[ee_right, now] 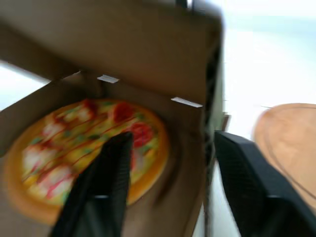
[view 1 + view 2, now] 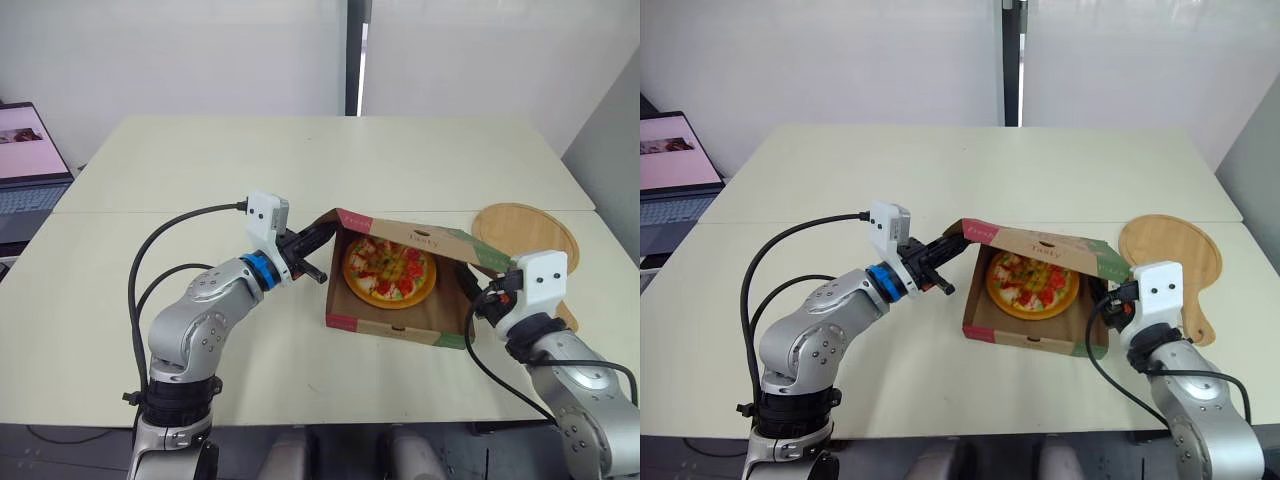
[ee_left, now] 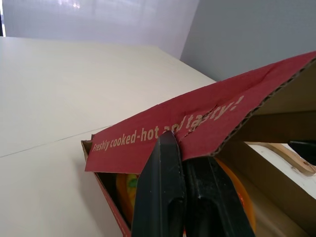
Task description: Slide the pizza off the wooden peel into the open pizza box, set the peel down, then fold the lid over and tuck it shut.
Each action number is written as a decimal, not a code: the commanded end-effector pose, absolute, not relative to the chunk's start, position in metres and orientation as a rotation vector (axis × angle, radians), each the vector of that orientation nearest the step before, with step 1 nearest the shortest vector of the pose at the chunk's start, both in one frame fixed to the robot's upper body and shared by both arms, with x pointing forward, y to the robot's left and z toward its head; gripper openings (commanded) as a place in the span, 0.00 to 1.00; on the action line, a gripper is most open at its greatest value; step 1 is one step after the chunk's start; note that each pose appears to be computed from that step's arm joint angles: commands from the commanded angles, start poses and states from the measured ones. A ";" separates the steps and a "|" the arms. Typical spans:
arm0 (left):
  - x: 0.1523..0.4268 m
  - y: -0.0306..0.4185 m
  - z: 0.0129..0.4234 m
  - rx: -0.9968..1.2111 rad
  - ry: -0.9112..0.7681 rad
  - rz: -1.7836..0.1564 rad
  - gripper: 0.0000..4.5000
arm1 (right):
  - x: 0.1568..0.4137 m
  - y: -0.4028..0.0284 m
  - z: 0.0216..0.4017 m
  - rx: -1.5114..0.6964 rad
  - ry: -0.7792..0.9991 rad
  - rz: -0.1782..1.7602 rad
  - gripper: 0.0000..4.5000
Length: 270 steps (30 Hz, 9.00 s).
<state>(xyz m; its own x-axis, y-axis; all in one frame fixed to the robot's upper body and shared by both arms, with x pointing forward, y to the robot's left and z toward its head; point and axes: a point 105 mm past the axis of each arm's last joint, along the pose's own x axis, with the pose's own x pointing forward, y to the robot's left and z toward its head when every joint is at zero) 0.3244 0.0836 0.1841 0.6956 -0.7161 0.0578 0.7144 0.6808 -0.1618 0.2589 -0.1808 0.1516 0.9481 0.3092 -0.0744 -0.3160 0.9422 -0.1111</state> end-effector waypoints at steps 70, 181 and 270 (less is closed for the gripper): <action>0.300 0.088 0.181 0.047 -0.002 -1.058 0.85 | 0.271 -0.214 0.175 -0.224 0.188 0.594 0.00; 0.273 0.155 0.161 0.139 0.238 -1.133 0.53 | 0.257 -0.167 0.201 -0.134 0.207 0.886 0.00; 0.345 0.114 0.188 0.538 -0.141 -1.095 0.05 | 0.279 -0.166 0.216 -0.174 0.138 0.874 0.00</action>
